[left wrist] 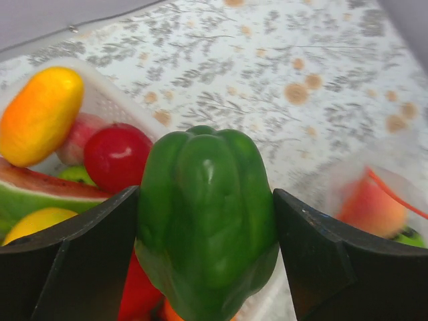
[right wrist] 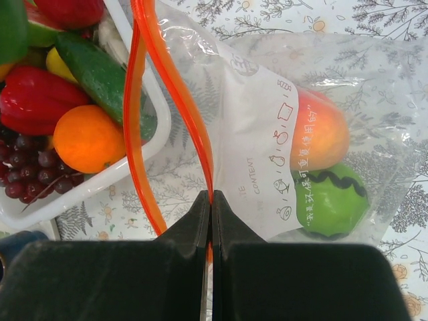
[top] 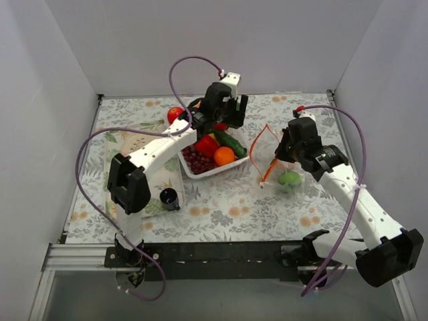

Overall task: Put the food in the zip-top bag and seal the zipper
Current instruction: Pick up the fake vegetable from the bin, then place the fake vegetable in the zipper food storage bag, then pick up the fake fruit from the bin.

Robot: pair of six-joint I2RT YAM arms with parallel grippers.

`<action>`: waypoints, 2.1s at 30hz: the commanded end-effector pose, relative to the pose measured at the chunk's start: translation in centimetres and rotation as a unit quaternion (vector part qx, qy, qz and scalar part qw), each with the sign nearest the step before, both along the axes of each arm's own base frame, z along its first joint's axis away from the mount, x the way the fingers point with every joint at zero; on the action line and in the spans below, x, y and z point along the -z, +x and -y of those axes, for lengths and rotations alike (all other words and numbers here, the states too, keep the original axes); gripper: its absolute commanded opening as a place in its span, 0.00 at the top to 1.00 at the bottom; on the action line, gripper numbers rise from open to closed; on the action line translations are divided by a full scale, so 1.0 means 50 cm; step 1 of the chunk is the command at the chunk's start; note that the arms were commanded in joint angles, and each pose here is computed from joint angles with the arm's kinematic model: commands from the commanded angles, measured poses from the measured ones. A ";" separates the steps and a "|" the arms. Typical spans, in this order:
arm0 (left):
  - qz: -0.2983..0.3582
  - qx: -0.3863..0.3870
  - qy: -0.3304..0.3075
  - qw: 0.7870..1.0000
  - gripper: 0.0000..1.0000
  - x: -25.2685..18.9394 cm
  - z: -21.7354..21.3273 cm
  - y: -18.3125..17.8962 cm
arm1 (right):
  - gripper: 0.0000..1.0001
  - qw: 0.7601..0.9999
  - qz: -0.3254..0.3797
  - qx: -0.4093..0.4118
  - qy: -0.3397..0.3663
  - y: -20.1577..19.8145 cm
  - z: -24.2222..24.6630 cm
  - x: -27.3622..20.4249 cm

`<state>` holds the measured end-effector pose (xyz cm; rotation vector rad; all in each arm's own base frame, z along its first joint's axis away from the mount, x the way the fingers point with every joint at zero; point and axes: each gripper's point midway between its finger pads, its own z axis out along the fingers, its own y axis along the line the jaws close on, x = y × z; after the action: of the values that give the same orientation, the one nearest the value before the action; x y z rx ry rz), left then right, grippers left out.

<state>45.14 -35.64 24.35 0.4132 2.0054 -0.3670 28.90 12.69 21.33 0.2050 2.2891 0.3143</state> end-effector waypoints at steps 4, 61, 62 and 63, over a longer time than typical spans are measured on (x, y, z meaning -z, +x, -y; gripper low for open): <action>-0.108 0.109 -0.199 0.968 0.47 -0.105 0.042 -0.201 | 0.99 0.998 0.046 -0.011 0.035 0.054 -0.039 -0.056; 0.028 -0.085 0.122 0.988 0.02 0.065 -0.259 0.016 | 0.99 0.996 0.064 -0.022 0.060 0.016 -0.036 -0.087; 0.026 -0.088 0.128 0.988 0.02 0.074 -0.261 0.020 | 0.99 0.996 0.065 -0.022 0.061 0.014 -0.035 -0.088; 0.020 -0.087 0.132 0.987 0.02 0.089 -0.261 0.023 | 0.99 0.996 0.064 -0.022 0.061 0.014 -0.035 -0.086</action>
<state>45.67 -22.94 21.35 0.3439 2.0247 -0.0141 29.58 14.25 23.92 0.2082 2.2148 0.4442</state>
